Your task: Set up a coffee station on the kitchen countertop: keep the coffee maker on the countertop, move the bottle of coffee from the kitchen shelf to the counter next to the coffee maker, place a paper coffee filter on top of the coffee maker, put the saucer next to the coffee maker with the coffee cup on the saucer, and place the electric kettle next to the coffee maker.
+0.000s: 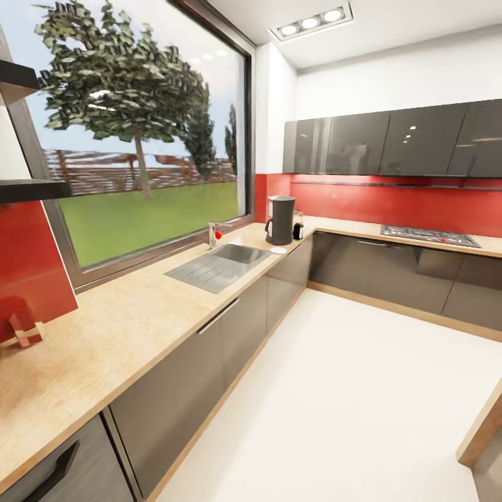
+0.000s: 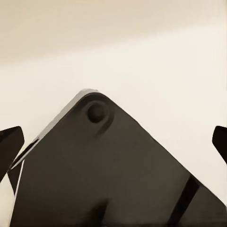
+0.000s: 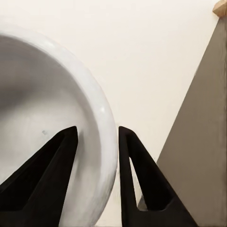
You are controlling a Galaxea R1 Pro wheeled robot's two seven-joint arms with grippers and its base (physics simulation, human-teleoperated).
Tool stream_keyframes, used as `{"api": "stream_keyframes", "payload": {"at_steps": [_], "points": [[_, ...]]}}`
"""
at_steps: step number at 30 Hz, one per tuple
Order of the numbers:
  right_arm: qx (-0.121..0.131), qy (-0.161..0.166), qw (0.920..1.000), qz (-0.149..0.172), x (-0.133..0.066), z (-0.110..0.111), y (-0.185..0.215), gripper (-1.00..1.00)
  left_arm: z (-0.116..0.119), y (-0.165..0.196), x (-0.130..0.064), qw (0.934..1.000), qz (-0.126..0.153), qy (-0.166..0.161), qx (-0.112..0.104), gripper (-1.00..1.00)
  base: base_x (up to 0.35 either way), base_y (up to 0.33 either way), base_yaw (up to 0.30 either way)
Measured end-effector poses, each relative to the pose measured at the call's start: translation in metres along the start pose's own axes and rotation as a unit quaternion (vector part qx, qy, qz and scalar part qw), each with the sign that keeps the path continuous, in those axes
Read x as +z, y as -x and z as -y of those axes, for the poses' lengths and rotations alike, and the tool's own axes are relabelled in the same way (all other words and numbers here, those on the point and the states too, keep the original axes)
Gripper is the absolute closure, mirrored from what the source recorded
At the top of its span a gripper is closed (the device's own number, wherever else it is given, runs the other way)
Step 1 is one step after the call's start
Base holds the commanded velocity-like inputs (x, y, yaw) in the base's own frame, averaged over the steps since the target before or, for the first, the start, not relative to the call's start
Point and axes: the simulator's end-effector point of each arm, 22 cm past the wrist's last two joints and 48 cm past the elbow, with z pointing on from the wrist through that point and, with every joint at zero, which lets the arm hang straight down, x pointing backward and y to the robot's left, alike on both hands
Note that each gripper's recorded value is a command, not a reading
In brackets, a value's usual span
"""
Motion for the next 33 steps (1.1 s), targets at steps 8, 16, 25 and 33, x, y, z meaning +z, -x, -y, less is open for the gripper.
{"api": "stream_keyframes", "payload": {"at_steps": [8,16,25,33], "points": [[-0.026,0.021,0.9993,-0.014,-0.009,0.014,-0.076,1.00,0.020,-0.019,-0.004,0.9992,-0.019,-0.023,0.027,-1.00,0.000,0.000,0.000],[-0.036,0.055,0.9971,-0.038,-0.020,-0.003,-0.117,1.00,0.021,-0.017,-0.003,0.9990,-0.018,-0.027,0.032,-1.00,0.000,0.000,0.000],[-0.045,0.090,0.9922,-0.074,-0.024,-0.013,-0.135,1.00,0.016,-0.011,-0.002,0.9993,-0.013,-0.021,0.028,-1.00,0.000,0.000,0.000],[-0.052,0.110,0.9902,-0.068,-0.026,-0.028,-0.133,1.00,0.001,0.001,0.001,0.9999,-0.001,-0.004,0.014,-1.00,0.000,0.000,0.000]]}}
